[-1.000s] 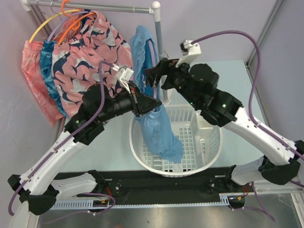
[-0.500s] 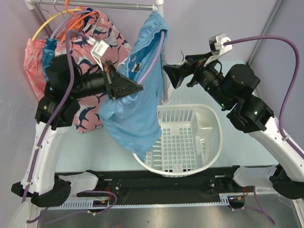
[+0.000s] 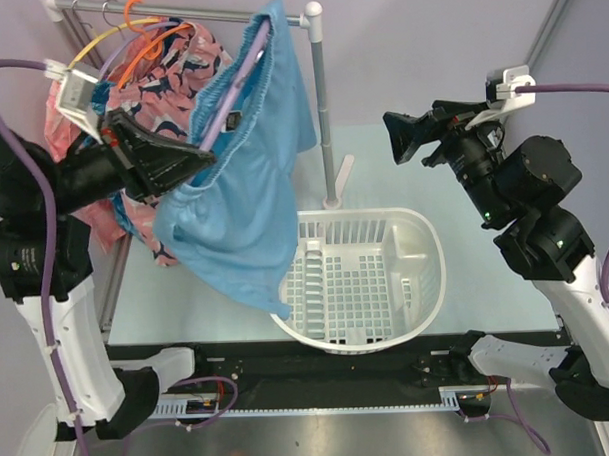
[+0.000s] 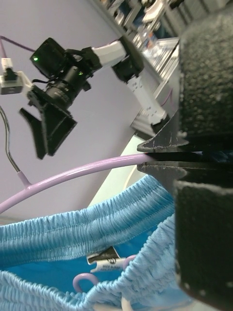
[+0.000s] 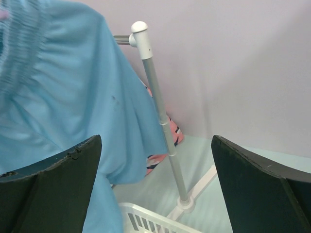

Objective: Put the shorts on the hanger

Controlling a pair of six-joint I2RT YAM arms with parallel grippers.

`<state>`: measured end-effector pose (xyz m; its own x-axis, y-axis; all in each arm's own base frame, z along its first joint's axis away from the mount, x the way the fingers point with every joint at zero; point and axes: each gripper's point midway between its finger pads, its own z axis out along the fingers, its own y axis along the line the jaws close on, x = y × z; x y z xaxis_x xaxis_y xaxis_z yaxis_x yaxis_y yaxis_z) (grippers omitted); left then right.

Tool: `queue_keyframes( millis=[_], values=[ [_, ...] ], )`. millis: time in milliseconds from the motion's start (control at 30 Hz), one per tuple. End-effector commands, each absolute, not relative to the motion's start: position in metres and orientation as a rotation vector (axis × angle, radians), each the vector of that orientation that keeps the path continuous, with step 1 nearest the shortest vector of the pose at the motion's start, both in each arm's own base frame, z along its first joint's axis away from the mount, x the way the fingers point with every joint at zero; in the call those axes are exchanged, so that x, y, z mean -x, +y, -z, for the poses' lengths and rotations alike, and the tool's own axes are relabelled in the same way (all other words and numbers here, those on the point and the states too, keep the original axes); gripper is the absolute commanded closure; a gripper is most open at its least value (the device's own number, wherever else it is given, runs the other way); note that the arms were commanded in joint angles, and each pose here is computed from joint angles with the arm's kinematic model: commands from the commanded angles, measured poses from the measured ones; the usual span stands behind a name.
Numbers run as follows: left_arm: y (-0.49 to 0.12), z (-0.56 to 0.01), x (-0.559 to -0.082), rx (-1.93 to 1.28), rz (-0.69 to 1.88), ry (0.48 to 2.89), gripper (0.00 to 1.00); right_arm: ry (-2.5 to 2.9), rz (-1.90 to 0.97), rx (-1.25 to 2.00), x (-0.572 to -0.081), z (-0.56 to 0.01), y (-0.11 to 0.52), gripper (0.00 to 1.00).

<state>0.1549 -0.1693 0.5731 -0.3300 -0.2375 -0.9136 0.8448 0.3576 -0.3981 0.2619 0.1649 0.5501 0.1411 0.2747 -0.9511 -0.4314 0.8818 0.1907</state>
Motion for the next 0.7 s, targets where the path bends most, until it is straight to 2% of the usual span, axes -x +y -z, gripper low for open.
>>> queue_keyframes(
  millis=[0, 167, 200, 667],
  values=[
    [-0.154, -0.621, -0.132, -0.639, 1.072, 1.329, 1.0, 1.348, -0.479, 0.142, -0.267, -0.545, 0.163, 0.0],
    [-0.134, -0.626, -0.144, -0.587, 1.051, 1.398, 1.0, 1.351, -0.479, 0.153, -0.269, -0.543, 0.165, 0.0],
    [-0.122, -0.625, -0.159, -0.521, 1.046, 1.43, 1.0, 1.353, -0.476, 0.154, -0.27, -0.542, 0.165, 0.0],
    [-0.106, -0.611, -0.165, -0.518, 0.958, 1.493, 1.0, 1.405, -0.478, 0.168, -0.278, -0.523, 0.172, 0.0]
  ],
)
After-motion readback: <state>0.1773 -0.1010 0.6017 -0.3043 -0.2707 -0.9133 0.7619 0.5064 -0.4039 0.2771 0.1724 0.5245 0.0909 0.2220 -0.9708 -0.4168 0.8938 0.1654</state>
